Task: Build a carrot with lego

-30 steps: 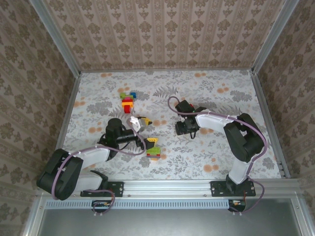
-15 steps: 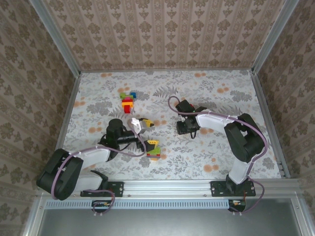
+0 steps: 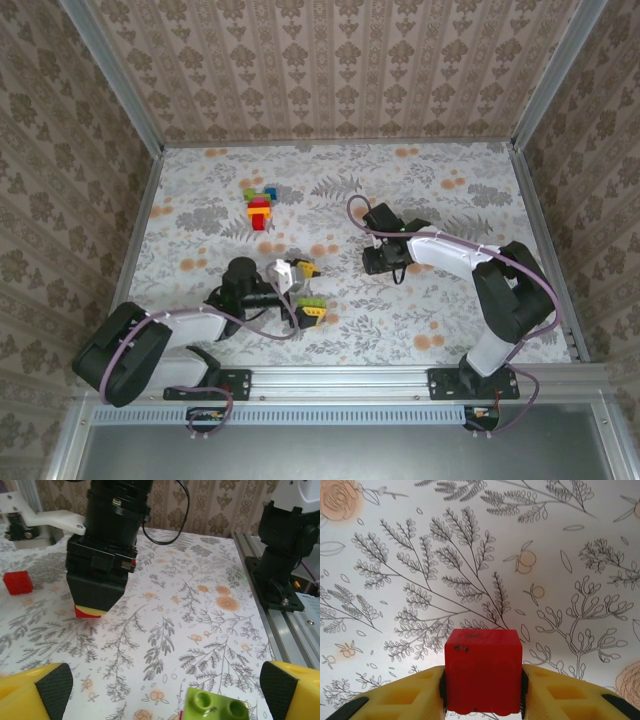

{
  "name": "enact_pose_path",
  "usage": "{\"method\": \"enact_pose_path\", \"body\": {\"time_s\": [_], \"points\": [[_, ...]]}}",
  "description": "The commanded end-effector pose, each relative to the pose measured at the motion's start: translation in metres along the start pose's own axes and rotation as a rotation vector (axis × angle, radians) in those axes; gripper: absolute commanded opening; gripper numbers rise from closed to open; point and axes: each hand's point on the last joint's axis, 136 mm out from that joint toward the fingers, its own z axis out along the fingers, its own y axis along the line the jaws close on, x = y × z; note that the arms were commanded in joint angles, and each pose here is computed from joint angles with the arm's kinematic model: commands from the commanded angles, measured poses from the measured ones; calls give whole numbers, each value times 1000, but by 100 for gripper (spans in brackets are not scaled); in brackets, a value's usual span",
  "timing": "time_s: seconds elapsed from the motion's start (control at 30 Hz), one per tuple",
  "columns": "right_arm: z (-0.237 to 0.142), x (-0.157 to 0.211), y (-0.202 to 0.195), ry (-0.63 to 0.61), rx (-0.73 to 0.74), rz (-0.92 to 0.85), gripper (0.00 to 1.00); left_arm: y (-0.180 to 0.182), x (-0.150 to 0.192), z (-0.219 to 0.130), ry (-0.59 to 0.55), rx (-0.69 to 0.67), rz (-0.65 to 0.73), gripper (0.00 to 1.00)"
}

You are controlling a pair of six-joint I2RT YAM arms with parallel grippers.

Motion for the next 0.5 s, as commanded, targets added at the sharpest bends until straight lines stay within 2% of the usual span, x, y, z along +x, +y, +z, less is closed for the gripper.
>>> {"method": "enact_pose_path", "body": {"time_s": [0.0, 0.47], "points": [[-2, 6, -2, 14, -4, -1, 41, -1, 7, 3, 3, -13, 18, 100], [0, 5, 6, 18, -10, -6, 40, -22, 21, -8, -35, 7, 35, 100]]}}
